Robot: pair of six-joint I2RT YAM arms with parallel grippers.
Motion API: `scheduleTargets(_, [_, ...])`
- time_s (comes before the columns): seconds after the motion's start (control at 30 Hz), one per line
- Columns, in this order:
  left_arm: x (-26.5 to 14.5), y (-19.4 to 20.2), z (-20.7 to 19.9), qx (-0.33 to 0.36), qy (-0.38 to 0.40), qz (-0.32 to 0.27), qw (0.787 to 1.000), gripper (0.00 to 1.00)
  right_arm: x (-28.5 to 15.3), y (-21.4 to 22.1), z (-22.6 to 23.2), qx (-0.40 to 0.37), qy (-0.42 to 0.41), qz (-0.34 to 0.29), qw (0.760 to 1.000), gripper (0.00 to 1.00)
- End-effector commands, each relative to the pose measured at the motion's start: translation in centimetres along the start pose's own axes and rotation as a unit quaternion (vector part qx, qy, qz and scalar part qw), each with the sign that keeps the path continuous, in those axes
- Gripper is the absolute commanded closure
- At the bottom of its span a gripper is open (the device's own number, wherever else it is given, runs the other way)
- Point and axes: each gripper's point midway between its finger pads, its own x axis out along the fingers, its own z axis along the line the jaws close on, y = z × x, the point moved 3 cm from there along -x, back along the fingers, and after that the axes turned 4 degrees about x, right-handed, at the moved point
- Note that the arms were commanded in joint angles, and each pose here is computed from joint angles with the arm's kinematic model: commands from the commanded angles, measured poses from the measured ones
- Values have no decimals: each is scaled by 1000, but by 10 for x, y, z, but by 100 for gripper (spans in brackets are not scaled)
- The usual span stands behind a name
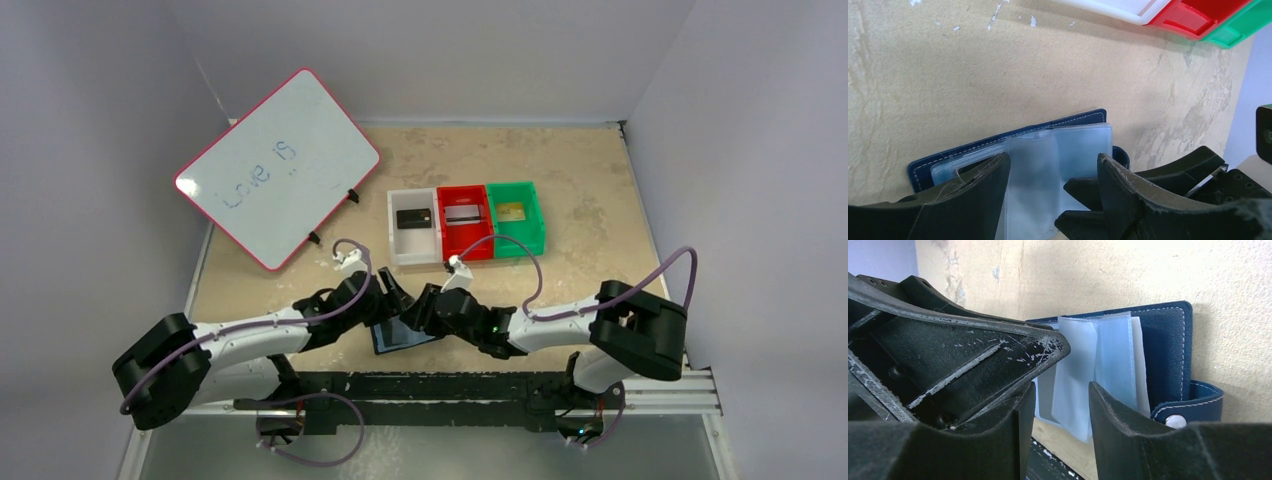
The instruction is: Take the credit cards out of the card holder
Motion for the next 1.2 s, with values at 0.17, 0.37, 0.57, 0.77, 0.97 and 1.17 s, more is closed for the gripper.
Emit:
scheduleTargets(0.17, [2,0,-26,-14,40,12,999,36,-9,-12,0,-24,8,-24,999,58])
scheduleTargets(0.37, [2,-1,-34,-17,51,12,999,36,-2,-5,-15,-66,74,-11,995,54])
scheduleTargets(0.57, [3,-1,-38,-14,54,14,998,36,4,-4,-12,-89,87,-9,992,58])
scheduleTargets(0.77, [0,-4,-40,-10,51,9,999,36,-1,-3,-19,-68,95,-12,993,82])
scheduleTargets(0.97, [-7,-12,-36,1,34,-8,999,35,-8,4,-28,-19,55,0,998,91])
scheduleTargets(1.17, [-14,-16,-32,5,25,-17,1000,34,-11,1,-41,34,31,-1,999,95])
